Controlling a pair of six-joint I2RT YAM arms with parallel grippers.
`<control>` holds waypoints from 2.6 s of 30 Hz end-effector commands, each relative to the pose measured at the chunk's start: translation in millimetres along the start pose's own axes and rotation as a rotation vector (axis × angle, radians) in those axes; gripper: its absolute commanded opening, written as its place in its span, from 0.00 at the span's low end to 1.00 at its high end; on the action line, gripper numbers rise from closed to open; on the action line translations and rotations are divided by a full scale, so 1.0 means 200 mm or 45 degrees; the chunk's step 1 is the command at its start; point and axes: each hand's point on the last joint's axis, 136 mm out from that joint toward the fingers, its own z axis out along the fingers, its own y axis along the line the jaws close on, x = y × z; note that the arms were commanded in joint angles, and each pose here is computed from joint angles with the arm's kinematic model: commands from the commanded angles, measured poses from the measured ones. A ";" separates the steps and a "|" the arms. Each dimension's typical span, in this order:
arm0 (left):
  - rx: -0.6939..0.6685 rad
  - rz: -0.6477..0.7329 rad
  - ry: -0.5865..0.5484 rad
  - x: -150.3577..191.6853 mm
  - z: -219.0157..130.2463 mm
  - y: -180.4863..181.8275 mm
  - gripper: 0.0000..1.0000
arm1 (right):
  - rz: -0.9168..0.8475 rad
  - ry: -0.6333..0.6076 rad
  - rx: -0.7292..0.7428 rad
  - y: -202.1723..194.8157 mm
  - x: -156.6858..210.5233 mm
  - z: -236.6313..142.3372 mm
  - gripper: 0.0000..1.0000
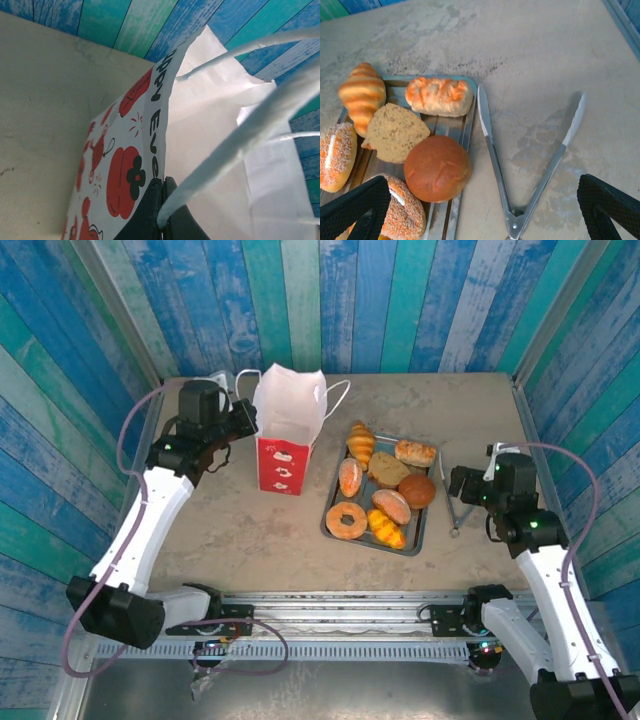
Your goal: Place the fake bread into the paper bag
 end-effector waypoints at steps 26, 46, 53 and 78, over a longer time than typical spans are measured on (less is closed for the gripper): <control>-0.075 0.094 -0.572 0.00 -0.54 0.22 0.94 | 0.013 0.666 0.322 -0.20 0.49 0.33 1.00; -0.195 0.190 -0.614 0.01 -0.54 0.31 0.94 | 0.149 0.759 0.325 -0.22 0.55 0.62 1.00; -0.216 0.190 -0.626 0.01 -0.55 0.33 0.94 | 0.169 0.796 0.356 -0.25 0.58 0.68 0.99; -0.276 0.177 -0.643 0.02 -0.58 0.37 0.94 | 0.152 0.722 0.313 -0.23 0.47 0.59 0.55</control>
